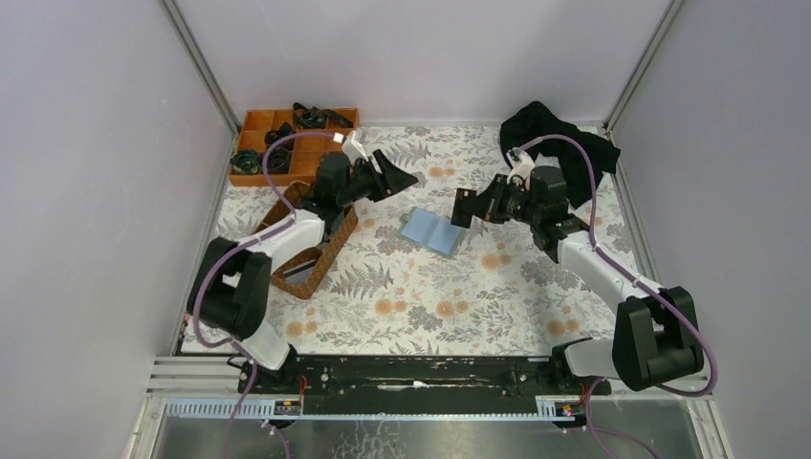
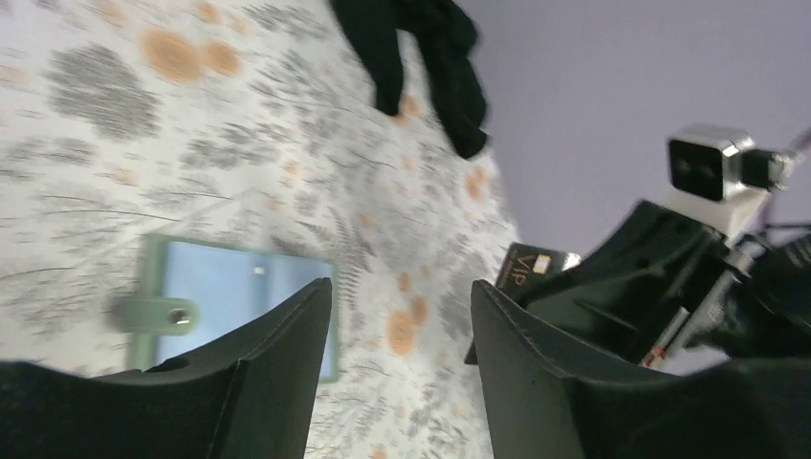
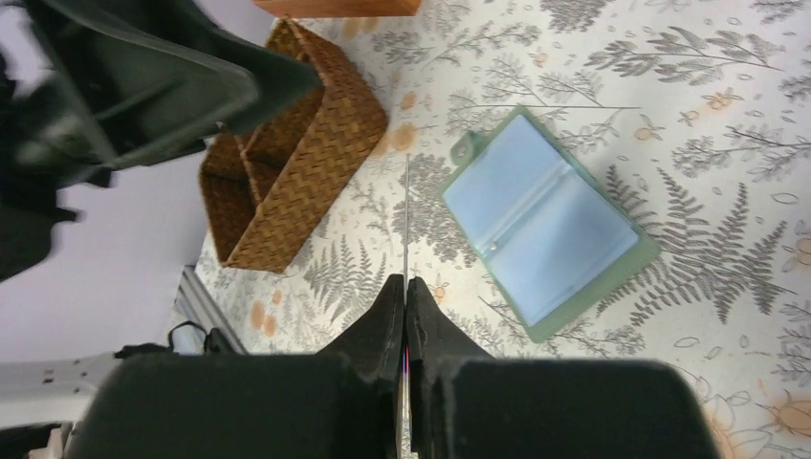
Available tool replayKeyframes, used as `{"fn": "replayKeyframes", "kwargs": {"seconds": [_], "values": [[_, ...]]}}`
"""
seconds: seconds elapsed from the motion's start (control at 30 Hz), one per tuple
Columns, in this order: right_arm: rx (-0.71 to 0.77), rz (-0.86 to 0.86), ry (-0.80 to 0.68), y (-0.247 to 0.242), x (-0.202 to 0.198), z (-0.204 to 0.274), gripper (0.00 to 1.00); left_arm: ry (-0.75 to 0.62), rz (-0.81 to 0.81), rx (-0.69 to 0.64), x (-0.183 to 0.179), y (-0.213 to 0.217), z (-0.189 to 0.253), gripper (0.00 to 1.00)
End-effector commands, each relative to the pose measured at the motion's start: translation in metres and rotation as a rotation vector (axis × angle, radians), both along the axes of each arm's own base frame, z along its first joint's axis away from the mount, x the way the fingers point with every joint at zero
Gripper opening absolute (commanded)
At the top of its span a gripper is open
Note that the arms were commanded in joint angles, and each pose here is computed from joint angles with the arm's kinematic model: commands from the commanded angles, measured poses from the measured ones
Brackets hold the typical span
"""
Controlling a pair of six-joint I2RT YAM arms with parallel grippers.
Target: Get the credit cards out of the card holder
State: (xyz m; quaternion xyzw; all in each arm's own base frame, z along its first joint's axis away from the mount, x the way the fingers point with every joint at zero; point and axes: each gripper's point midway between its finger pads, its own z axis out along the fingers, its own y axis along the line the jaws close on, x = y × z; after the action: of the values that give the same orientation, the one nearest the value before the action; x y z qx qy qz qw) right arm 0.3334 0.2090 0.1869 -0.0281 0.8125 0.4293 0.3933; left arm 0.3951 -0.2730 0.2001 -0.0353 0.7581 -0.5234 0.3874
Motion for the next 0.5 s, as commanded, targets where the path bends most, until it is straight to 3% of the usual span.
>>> {"fn": "replayKeyframes", "kwargs": {"seconds": [0.0, 0.17, 0.33, 0.47], "values": [[-0.055, -0.032, 0.021, -0.006, 0.012, -0.007, 0.00, 0.069, 0.200, 0.495, 0.004, 0.057, -0.046, 0.62], [-0.051, -0.018, 0.056, -0.003, 0.013, -0.015, 0.00, 0.158, 0.467, 0.783, 0.000, 0.115, -0.061, 0.55], [-0.047, -0.010, 0.080, -0.001, 0.013, -0.021, 0.00, 0.224, 0.588, 0.918, -0.014, 0.152, -0.083, 0.49], [-0.046, -0.011, 0.093, 0.000, 0.013, -0.026, 0.00, 0.238, 0.613, 0.946, -0.018, 0.160, -0.089, 0.48]]}}
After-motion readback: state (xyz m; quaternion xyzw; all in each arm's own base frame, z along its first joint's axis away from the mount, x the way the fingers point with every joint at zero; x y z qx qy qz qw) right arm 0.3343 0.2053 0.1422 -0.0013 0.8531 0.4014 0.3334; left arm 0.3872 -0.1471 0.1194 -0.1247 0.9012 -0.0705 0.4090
